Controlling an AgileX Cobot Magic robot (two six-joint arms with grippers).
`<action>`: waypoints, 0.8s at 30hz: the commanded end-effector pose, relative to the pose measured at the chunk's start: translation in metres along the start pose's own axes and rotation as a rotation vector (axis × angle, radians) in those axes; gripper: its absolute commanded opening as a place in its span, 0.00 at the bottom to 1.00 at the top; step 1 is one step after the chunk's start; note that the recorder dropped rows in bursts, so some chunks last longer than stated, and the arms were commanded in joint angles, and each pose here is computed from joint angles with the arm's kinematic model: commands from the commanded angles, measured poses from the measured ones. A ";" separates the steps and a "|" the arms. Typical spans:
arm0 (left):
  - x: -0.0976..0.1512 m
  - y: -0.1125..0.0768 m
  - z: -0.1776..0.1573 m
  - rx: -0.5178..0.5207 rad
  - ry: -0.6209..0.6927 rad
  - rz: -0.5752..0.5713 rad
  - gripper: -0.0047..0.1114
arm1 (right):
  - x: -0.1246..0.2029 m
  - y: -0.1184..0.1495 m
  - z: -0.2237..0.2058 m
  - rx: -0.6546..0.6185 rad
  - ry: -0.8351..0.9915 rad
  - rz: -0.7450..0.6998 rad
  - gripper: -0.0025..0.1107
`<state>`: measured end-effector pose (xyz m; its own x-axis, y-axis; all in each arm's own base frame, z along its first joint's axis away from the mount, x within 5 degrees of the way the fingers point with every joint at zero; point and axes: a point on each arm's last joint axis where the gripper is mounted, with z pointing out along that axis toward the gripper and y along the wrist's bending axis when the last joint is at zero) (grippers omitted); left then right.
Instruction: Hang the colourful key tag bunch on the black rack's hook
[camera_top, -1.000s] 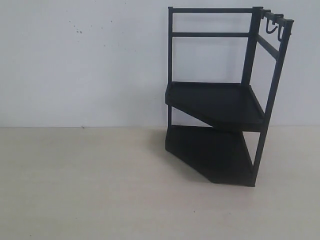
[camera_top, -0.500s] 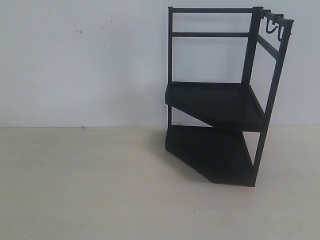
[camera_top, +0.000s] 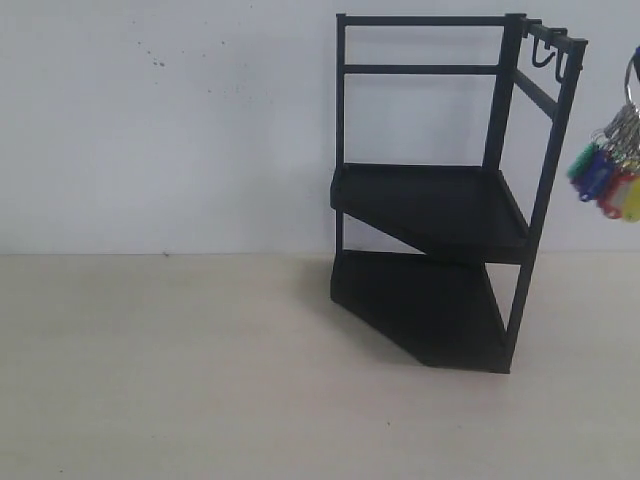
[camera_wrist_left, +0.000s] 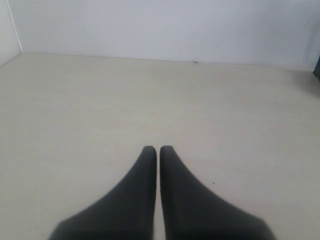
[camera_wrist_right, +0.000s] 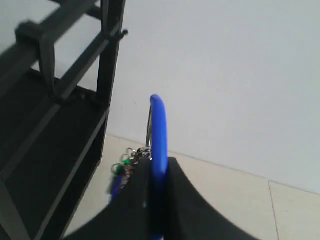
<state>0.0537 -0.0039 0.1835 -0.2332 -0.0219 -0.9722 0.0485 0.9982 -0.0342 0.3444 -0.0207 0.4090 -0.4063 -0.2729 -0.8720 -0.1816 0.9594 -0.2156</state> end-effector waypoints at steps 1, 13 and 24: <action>-0.002 0.000 0.000 -0.002 -0.011 -0.007 0.08 | -0.014 -0.005 -0.007 0.004 -0.037 -0.008 0.02; -0.002 0.000 0.000 -0.002 -0.011 -0.007 0.08 | -0.013 -0.002 0.020 -0.090 0.013 0.027 0.02; -0.002 0.000 0.000 -0.002 -0.011 -0.007 0.08 | -0.019 0.019 0.025 -0.139 -0.016 -0.150 0.02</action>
<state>0.0537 -0.0039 0.1835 -0.2332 -0.0219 -0.9722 0.0485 0.9982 -0.0342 0.3703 0.0048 0.4056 -0.3767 -0.4077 -0.8318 -0.3707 0.8893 -0.2680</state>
